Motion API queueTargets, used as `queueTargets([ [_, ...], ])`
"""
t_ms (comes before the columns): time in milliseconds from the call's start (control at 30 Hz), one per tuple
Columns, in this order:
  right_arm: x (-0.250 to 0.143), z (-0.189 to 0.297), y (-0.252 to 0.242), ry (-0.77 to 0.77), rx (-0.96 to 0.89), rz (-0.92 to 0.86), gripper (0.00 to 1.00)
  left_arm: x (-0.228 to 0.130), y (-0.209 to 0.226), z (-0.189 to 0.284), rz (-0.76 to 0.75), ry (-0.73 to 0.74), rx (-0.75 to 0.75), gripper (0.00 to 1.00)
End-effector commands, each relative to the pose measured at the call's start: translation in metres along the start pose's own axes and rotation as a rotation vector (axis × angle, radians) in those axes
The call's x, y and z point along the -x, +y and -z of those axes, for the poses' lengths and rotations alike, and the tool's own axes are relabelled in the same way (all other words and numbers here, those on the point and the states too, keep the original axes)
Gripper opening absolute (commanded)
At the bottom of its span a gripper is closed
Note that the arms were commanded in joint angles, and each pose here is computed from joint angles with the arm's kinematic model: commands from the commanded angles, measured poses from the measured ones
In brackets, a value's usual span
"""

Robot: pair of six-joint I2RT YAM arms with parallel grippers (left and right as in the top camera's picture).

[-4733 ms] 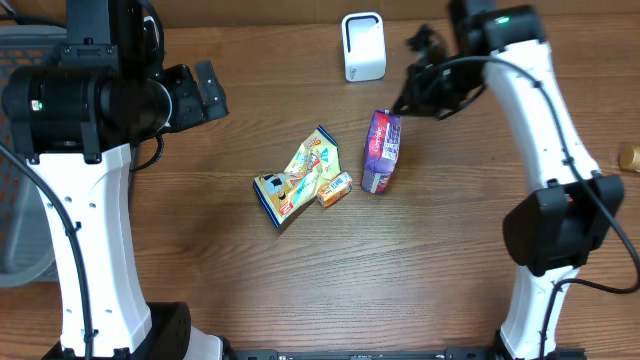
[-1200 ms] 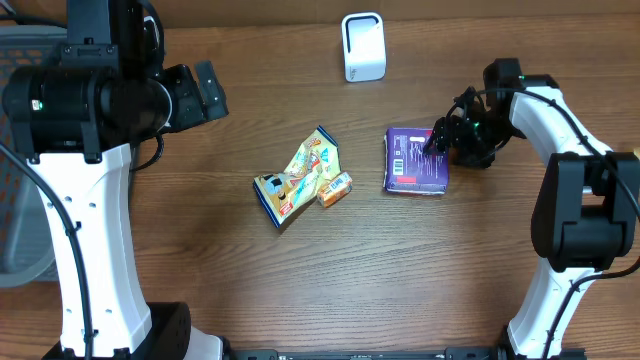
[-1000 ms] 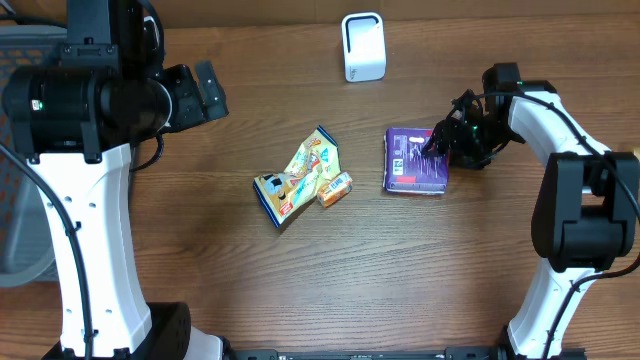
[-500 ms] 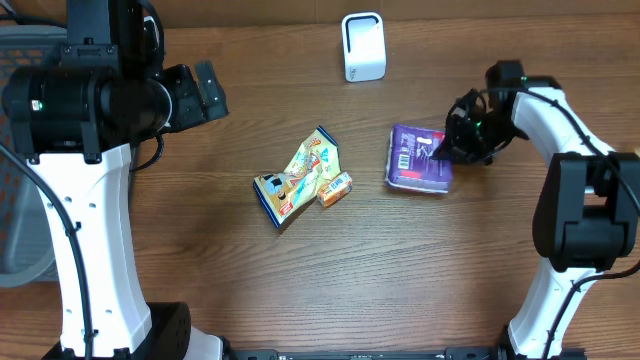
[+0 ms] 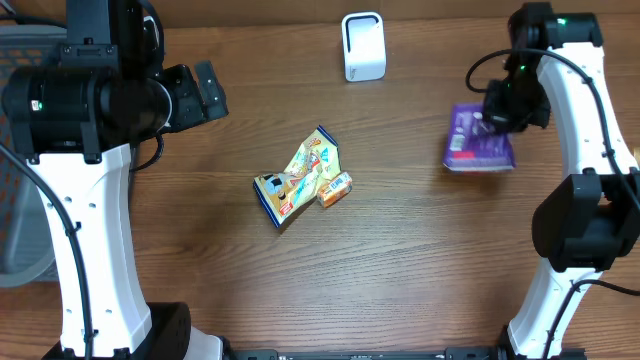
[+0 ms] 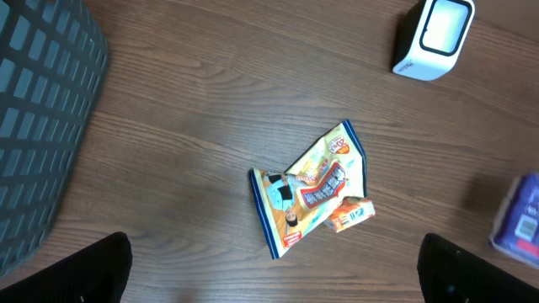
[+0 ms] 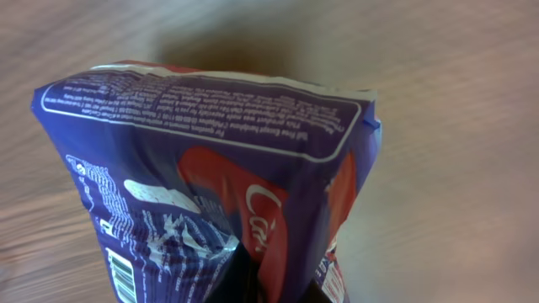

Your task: Scan the item barcode

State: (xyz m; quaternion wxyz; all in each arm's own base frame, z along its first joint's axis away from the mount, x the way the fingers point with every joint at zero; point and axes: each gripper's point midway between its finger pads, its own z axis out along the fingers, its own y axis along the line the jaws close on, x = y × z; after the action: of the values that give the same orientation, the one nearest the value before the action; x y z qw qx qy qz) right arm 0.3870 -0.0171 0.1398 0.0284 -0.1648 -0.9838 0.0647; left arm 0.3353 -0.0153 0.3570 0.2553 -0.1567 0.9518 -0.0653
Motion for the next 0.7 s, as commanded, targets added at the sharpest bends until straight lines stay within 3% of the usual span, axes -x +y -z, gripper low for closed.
queueTargets([
  [0, 0.006, 0.011, -0.039, -0.089, -0.265, -0.139, 0.04, 0.0, 0.002, 0.005, 0.013, -0.015, 0.0, 1.0],
  [267, 0.005, 0.011, -0.037, -0.101, -0.28, -0.177, 0.04, 0.0, 0.002, 0.005, 0.012, -0.015, 0.0, 1.0],
  [667, -0.016, -0.021, -0.069, -0.066, -0.549, -0.184, 0.04, 0.0, 0.002, 0.005, 0.013, -0.015, 0.0, 1.0],
])
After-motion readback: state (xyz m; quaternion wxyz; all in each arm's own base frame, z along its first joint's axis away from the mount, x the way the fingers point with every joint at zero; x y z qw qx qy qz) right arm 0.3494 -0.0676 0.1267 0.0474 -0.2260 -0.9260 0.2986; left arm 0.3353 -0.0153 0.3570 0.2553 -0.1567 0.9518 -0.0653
